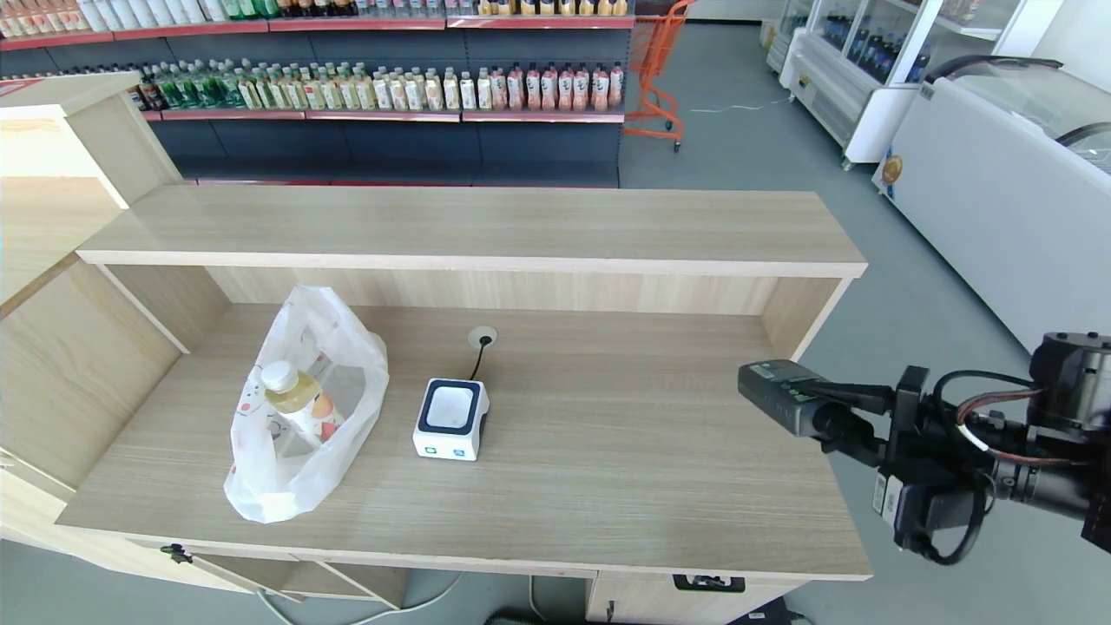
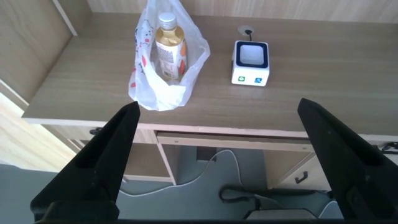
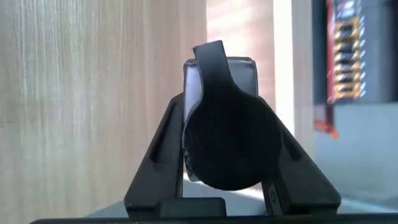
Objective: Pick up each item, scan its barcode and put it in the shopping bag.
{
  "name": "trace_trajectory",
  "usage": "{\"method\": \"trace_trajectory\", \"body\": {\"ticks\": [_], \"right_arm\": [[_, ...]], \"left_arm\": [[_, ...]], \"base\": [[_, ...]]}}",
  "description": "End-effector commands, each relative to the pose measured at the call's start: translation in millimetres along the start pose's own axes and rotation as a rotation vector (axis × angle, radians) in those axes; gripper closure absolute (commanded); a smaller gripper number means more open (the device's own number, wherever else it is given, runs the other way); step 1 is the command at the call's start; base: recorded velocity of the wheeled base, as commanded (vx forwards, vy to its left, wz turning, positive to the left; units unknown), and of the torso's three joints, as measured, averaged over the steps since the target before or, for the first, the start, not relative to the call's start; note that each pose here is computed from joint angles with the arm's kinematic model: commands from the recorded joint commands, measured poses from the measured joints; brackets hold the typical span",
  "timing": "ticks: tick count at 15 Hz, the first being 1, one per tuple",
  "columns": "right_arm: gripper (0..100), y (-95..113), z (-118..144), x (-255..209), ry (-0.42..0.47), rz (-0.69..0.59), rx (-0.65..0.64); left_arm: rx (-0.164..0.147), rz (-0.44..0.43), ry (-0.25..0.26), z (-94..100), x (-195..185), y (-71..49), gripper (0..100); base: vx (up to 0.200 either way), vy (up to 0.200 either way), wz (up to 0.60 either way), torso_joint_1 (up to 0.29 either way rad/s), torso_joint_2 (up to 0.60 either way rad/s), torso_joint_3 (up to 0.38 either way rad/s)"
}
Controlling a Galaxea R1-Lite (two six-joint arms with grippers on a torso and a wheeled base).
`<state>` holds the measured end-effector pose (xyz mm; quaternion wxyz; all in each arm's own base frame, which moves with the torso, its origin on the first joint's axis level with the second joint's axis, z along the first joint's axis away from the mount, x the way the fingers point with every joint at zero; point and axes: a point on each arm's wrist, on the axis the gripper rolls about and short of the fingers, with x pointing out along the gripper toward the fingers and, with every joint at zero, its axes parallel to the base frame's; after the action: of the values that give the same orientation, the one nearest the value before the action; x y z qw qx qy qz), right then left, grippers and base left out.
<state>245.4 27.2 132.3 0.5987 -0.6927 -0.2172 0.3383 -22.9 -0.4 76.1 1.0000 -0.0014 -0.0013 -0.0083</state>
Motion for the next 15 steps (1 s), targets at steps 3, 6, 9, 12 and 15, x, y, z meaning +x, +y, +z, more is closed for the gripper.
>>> {"method": "trace_trajectory", "body": {"ticks": [3,6,9,12,15], "right_arm": [[100,15.8,48.3,7.7,-0.454,0.053,-0.436],[100,14.7,60.1,3.5,-0.569,-0.026,-0.565],[100,11.2,66.2,2.3,-0.619,-0.090,-0.632],[100,4.5,80.2,3.4,-0.680,-0.152,-0.699],[100,6.1,91.6,5.1,-0.754,-0.191,-0.705]], "left_arm": [[0.000,0.000,-0.001,0.0,0.0,0.0,0],[0.000,0.000,-0.001,0.0,0.0,0.0,0],[0.000,0.000,-0.001,0.0,0.0,0.0,0],[-0.002,0.000,-0.001,0.0,0.0,0.0,0],[0.000,0.000,-0.001,0.0,0.0,0.0,0]], "base": [[0.000,0.000,0.00,0.000,0.00,0.000],[0.000,0.000,0.00,0.000,0.00,0.000],[0.000,0.000,0.00,0.000,0.00,0.000],[0.000,0.000,0.00,0.000,0.00,0.000],[0.000,0.000,0.00,0.000,0.00,0.000]]}}
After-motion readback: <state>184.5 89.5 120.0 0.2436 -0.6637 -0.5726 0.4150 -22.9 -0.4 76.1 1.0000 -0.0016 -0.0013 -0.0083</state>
